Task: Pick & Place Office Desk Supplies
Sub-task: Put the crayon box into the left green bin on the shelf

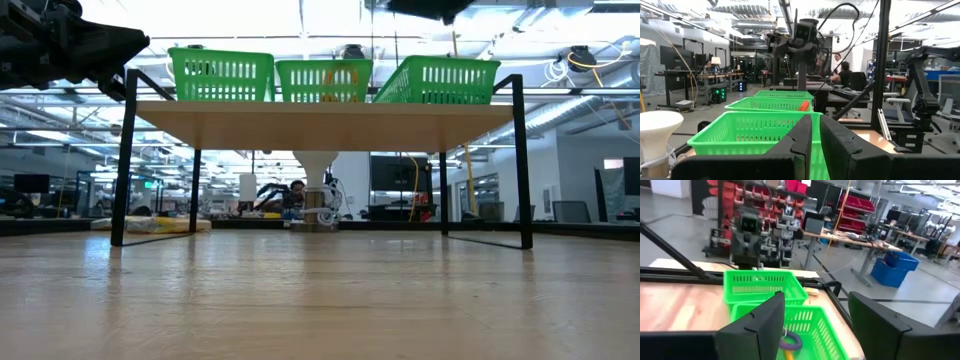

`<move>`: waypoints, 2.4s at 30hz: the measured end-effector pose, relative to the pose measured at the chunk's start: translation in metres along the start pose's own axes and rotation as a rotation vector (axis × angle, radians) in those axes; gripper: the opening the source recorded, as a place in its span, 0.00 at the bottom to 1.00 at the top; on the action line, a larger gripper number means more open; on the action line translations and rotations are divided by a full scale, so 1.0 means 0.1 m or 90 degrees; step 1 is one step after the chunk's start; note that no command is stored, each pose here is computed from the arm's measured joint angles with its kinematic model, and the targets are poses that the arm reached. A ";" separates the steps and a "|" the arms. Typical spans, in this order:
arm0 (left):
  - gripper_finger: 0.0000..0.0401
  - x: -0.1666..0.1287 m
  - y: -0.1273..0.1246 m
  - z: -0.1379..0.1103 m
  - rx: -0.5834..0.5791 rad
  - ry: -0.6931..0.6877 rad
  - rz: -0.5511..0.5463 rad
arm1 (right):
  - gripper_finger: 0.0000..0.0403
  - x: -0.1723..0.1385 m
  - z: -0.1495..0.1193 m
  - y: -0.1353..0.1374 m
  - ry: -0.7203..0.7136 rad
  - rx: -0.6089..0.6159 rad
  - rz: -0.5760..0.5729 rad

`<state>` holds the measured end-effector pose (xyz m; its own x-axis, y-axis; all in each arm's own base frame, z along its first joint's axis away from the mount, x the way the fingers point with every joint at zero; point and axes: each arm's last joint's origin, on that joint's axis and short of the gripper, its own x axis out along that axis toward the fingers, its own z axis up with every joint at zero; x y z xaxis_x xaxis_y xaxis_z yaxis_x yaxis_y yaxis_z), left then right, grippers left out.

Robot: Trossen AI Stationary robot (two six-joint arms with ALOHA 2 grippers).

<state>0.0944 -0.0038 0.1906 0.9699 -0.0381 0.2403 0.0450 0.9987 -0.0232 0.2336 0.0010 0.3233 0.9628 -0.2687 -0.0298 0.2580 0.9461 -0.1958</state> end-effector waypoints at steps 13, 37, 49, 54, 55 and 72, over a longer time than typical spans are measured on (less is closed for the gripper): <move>0.11 0.00 0.00 0.00 0.000 0.000 0.000 | 0.52 -1.12 0.15 -0.32 0.025 0.083 0.042; 0.11 0.00 0.00 0.00 0.000 0.000 0.000 | 0.53 -1.14 -1.11 -0.02 0.101 0.248 0.188; 0.11 0.00 0.00 0.00 0.000 0.000 0.000 | 0.53 -1.24 -1.30 -0.02 -0.027 0.207 0.240; 0.11 0.00 0.00 0.00 0.000 0.000 0.000 | 0.53 -1.32 -1.33 -0.04 -0.024 0.191 0.238; 0.11 0.00 0.00 0.00 0.000 0.000 0.000 | 0.53 -1.33 -1.34 -0.05 -0.023 0.189 0.238; 0.11 0.00 0.00 0.00 0.000 0.000 0.000 | 0.53 -1.38 -1.42 -0.07 0.005 0.141 0.189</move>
<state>0.0945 -0.0038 0.1906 0.9700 -0.0380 0.2401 0.0449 0.9987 -0.0232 0.0876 0.0052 0.1892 0.9978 0.0224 -0.0619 -0.0200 0.9991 0.0387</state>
